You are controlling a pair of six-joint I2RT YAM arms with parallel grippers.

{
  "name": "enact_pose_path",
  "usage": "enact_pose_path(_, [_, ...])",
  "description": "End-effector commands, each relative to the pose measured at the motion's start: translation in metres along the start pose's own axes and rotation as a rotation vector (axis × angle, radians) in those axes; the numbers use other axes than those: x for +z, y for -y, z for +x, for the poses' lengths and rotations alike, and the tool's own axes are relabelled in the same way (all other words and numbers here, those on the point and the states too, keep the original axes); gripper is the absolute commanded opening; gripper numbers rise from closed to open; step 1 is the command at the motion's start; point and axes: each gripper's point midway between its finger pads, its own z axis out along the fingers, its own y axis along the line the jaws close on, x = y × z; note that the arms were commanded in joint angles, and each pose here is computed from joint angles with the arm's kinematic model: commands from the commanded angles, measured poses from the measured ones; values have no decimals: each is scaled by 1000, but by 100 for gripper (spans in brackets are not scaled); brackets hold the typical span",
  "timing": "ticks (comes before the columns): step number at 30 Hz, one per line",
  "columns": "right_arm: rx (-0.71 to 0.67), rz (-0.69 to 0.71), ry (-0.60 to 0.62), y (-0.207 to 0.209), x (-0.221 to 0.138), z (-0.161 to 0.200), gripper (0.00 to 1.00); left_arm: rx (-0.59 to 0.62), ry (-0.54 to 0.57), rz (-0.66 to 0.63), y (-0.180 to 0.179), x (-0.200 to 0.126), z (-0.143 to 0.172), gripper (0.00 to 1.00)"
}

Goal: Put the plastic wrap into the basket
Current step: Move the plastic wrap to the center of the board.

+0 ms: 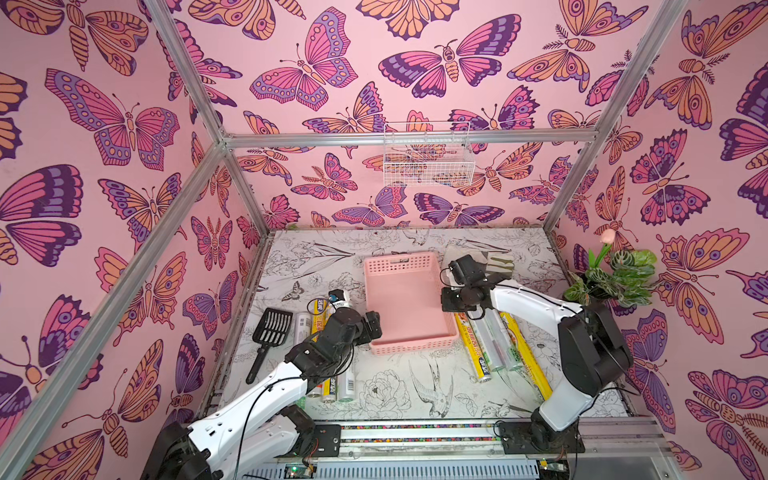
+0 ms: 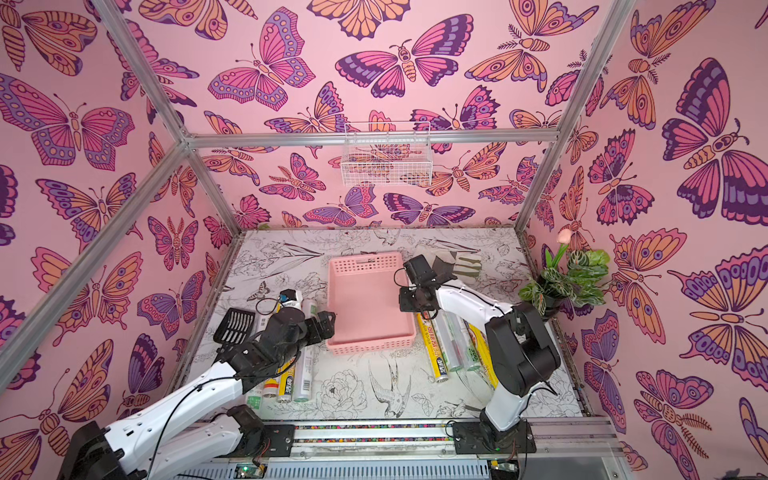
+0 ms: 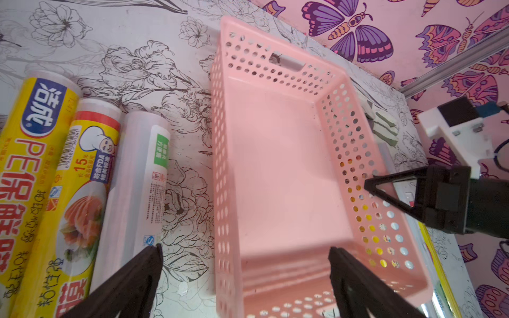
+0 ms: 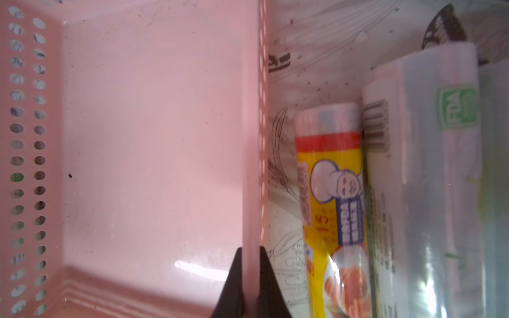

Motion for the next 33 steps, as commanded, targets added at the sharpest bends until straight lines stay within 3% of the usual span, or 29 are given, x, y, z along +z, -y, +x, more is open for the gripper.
enact_pose_path(1, [-30,11,-31,-4,-9,23,6,23,-21,47,12,-4,-3,100])
enact_pose_path(5, [-44,81,-49,5,-12,46,8,38,-55,87,24,-3,-2,100])
enact_pose_path(15, [-42,14,-60,-14,-25,73,15,44,-116,106,30,4,9,100])
enact_pose_path(19, [-37,9,-50,-17,-32,73,23,42,-123,80,22,5,14,100])
enact_pose_path(27, [-81,106,25,-2,-65,58,31,59,-63,-118,-30,-19,6,100])
enact_pose_path(29, [-87,53,72,-11,-78,51,32,43,-47,-167,-48,-28,1,100])
enact_pose_path(33, [-112,-183,171,-55,-101,36,34,-28,-8,-288,-93,-48,-5,100])
